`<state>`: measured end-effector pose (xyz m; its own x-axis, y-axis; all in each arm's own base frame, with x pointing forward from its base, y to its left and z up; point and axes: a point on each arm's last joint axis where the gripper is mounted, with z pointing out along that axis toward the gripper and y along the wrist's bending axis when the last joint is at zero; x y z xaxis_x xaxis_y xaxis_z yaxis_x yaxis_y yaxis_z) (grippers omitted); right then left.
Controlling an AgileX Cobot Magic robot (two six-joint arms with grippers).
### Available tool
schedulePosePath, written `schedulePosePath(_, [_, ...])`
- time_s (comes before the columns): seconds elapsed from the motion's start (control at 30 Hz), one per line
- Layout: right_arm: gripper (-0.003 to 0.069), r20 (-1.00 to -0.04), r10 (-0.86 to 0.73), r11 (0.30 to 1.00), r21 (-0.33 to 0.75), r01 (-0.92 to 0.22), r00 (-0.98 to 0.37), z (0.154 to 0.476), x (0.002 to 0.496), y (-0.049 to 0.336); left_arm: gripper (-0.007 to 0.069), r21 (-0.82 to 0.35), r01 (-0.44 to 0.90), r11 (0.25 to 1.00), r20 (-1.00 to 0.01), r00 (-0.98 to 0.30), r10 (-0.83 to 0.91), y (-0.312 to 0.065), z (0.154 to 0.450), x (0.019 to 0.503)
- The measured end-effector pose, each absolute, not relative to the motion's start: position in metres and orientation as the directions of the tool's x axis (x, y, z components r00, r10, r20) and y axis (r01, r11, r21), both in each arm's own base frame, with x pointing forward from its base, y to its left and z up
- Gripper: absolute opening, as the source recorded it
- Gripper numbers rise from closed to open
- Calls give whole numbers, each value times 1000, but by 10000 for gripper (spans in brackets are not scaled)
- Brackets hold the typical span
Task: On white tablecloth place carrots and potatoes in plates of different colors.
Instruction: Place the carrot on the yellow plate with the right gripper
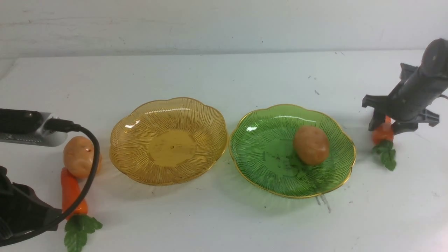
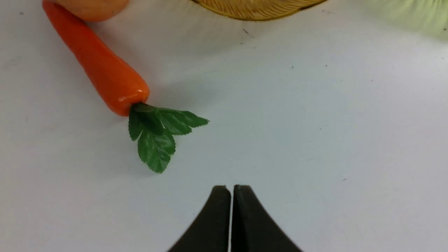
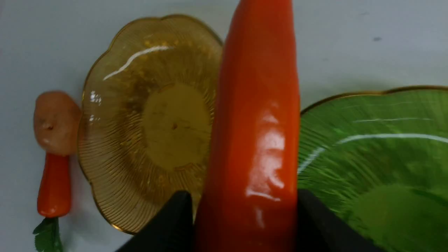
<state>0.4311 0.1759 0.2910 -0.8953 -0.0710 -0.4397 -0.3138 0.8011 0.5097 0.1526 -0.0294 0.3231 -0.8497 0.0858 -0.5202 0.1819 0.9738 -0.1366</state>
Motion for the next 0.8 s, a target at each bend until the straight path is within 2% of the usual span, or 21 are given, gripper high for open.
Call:
schedulePosePath(0.27, [345,-483,-137,737,534,-415,-865,231,418,290,-3,-137,182,974,-519,-850,86,-29,323,153])
schedulePosePath(0.3, [375,-491,-138,724,543,-426,-860,225,418,304,-3,-137,182,974,-519,-850,86,-29,323,153])
schedulePosePath(0.37, [477,-492,-143,712,552,-435,-859,219,419,314,-3,-137,182,974,-519,-850,86,-29,323,153])
schedulePosePath(0.47, [636,-494,-131,698,569,-434,-860,227,422,320,-3,-137,182,974,-519,-850,86,-29,323,153])
schedulePosePath(0.57, [682,-486,-186,677,566,-470,-854,248,421,317,-3,-120,159,980,-503,-861,78,-27,322,152])
schedulePosePath(0.63, [654,-479,-255,685,523,-507,-840,276,422,301,-3,-76,72,995,-454,-890,30,-19,319,148])
schedulePosePath(0.73, [552,-564,-231,758,406,-510,-792,320,432,269,-3,0,-104,995,-411,-907,-95,-3,317,145])
schedulePosePath(0.77, [477,-598,-205,791,365,-491,-775,338,433,251,-3,9,-150,989,-404,-905,-133,1,317,144])
schedulePosePath(0.8, [371,-641,-186,828,305,-470,-744,362,430,236,-3,12,-179,984,-394,-905,-160,3,316,144])
